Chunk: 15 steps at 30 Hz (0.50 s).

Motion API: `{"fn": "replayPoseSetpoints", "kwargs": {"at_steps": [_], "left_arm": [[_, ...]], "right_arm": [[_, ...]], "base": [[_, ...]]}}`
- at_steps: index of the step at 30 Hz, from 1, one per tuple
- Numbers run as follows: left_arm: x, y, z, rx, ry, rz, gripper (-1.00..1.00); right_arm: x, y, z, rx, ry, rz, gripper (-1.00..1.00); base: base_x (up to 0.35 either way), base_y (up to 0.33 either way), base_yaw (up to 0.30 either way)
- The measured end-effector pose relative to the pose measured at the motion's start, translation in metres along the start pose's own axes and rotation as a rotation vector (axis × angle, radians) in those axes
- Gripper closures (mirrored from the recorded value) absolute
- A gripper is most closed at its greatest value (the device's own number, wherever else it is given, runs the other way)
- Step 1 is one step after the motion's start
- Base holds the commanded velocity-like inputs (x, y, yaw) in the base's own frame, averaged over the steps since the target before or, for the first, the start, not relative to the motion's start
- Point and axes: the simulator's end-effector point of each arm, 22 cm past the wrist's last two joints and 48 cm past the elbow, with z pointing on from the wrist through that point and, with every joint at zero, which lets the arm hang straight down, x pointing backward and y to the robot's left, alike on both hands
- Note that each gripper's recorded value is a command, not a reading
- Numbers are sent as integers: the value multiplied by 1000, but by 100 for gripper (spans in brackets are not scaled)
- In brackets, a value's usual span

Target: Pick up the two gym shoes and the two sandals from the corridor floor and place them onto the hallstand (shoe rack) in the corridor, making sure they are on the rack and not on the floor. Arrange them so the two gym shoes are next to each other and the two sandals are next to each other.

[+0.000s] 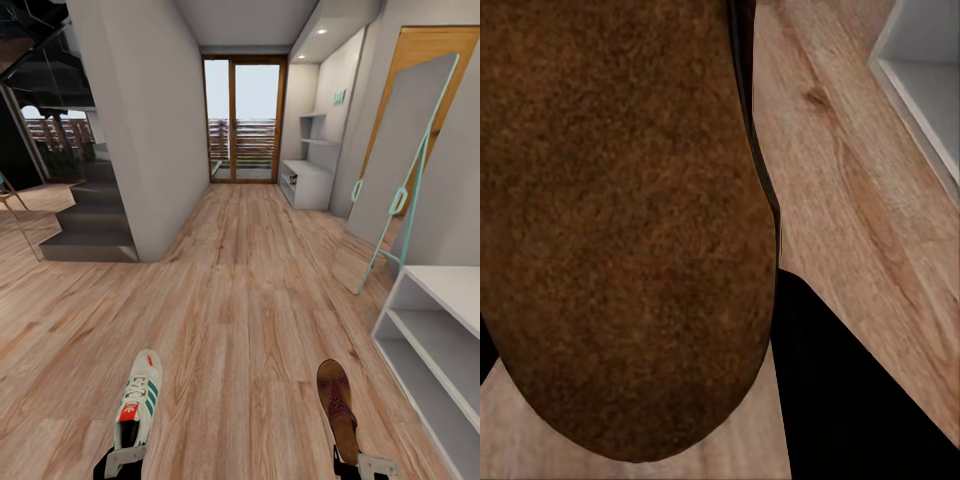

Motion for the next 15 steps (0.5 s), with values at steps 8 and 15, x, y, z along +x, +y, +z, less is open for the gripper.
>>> {"fn": "replayPoseSetpoints", "kwargs": {"at_steps": [8, 15], "left_arm": [[0, 0, 0, 0, -1, 0, 100], [0, 0, 0, 0, -1, 0, 100]], "right_arm": [[0, 0, 0, 0, 0, 0, 100], [0, 0, 0, 0, 0, 0, 100]], "base": [[338, 0, 0], [338, 0, 0]]}}
